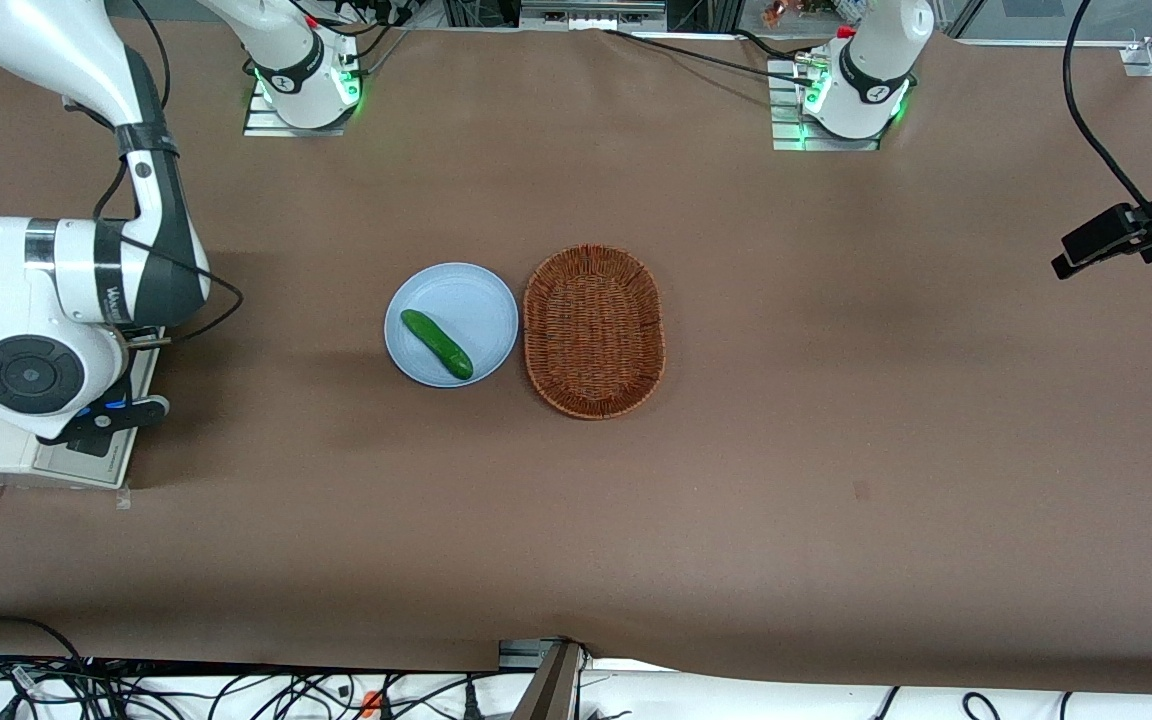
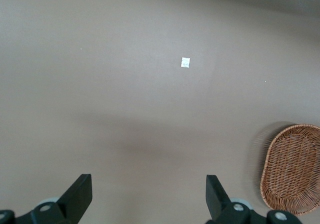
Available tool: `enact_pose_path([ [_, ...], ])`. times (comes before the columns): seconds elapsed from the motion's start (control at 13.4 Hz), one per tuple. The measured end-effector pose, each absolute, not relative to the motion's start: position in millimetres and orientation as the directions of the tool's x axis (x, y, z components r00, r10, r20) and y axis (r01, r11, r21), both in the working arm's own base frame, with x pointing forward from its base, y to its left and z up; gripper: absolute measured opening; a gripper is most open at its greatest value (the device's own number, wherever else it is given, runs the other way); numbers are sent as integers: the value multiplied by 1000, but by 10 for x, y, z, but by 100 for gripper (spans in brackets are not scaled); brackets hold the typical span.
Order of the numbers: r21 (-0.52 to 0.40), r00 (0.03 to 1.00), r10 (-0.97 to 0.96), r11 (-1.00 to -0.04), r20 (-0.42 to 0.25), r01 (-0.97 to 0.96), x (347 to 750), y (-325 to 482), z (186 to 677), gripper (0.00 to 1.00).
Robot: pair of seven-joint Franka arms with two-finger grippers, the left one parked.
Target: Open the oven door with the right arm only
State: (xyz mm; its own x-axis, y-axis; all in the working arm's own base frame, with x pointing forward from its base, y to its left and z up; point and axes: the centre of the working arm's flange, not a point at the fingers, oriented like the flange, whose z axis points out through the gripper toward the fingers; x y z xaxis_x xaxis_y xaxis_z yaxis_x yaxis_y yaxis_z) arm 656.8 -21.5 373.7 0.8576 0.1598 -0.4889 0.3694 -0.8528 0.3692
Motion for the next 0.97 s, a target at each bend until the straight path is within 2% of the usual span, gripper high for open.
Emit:
enact_pose_path([
  [0.3, 352, 817, 202, -827, -540, 438, 6596, -604, 3561, 1],
  [0.97, 356, 811, 229, -810, -538, 465, 6580, -701, 3384, 1],
])
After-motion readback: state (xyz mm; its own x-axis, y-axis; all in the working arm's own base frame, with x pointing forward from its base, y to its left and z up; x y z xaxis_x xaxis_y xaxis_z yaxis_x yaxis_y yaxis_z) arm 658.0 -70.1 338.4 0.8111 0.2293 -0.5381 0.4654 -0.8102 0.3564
